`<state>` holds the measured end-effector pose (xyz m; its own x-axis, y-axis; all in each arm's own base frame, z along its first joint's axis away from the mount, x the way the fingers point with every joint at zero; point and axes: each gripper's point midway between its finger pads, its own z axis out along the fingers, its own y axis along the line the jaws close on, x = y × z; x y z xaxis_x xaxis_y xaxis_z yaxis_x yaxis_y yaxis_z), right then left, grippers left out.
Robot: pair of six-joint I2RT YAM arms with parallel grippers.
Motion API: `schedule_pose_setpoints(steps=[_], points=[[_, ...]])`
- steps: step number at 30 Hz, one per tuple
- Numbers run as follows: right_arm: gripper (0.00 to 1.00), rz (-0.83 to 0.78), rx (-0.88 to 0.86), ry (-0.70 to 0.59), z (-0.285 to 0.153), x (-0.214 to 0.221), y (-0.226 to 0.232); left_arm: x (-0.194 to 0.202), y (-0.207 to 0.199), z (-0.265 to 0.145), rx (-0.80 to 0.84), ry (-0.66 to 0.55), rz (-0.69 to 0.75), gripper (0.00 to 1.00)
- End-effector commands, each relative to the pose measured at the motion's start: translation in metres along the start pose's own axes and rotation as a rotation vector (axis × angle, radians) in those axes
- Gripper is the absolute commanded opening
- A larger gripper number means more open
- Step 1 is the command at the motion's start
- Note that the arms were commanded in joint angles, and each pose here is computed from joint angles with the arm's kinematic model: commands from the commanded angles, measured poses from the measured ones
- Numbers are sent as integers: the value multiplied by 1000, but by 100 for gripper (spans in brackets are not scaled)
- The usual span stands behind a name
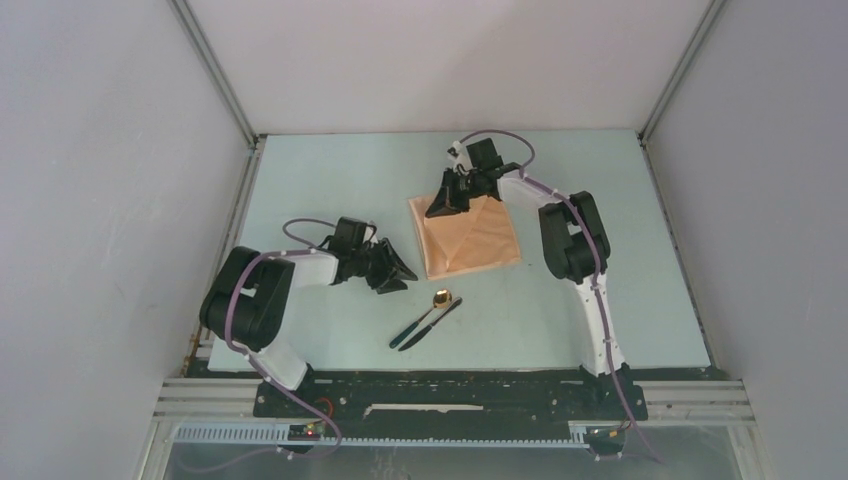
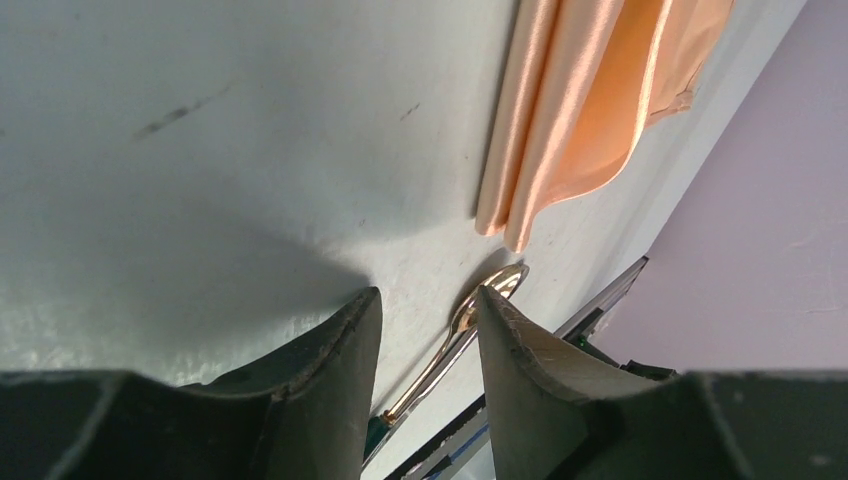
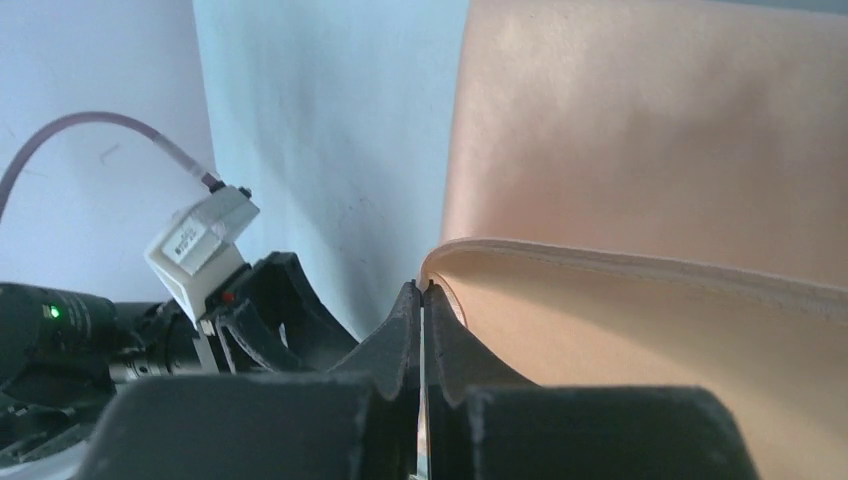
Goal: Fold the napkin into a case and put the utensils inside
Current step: Fold the top corner of the square-folded napkin at the center of the board.
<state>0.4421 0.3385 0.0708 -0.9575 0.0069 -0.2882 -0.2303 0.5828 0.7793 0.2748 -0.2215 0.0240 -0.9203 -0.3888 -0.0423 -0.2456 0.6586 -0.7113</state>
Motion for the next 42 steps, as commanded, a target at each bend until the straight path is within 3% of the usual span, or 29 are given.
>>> schedule_pose_setpoints(steps=[1,26,38,42], points=[[0,38,-59,-7,15,-16,18,4,6,-7,-12,-10,25,50],[1,97,-72,-78,54,-56,-8,6,-1,-17,13,-29,46,52],[11,100,-72,-77,59,-59,-15,8,1,-16,11,-22,43,52],[25,93,-78,-79,59,-63,-12,8,0,-17,16,-24,48,52]])
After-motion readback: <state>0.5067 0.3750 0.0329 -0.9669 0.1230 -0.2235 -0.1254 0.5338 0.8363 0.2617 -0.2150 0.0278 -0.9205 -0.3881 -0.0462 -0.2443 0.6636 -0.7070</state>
